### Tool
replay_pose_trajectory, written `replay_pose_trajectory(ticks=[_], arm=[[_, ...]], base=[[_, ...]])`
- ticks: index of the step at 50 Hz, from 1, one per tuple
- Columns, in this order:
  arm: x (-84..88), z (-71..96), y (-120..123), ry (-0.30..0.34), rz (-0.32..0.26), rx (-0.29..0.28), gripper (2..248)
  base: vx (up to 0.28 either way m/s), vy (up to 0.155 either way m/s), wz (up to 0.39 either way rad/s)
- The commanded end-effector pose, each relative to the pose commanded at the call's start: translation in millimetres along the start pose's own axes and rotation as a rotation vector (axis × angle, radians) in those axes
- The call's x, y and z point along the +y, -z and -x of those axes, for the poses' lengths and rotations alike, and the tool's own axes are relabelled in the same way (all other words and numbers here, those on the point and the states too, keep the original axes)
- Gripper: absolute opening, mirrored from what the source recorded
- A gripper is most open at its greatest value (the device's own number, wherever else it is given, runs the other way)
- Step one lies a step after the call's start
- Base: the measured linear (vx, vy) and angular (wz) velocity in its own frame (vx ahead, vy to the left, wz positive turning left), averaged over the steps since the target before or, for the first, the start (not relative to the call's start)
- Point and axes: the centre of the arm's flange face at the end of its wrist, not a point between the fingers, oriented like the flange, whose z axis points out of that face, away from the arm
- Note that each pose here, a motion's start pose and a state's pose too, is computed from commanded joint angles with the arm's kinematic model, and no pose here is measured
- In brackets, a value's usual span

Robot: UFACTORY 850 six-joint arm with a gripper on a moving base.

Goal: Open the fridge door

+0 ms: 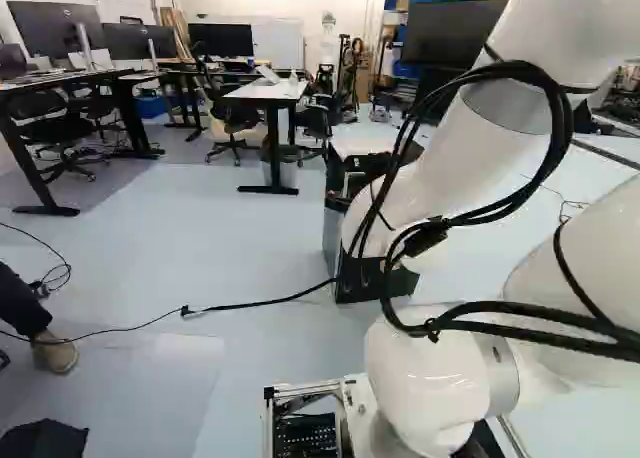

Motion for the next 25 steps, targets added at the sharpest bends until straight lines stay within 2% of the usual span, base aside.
replay_pose_trajectory(ticks=[25], arm=[[-2.0,-0.1,-0.1,0.002,-0.007,0.0,247]], base=[[0.0,0.0,0.0]])
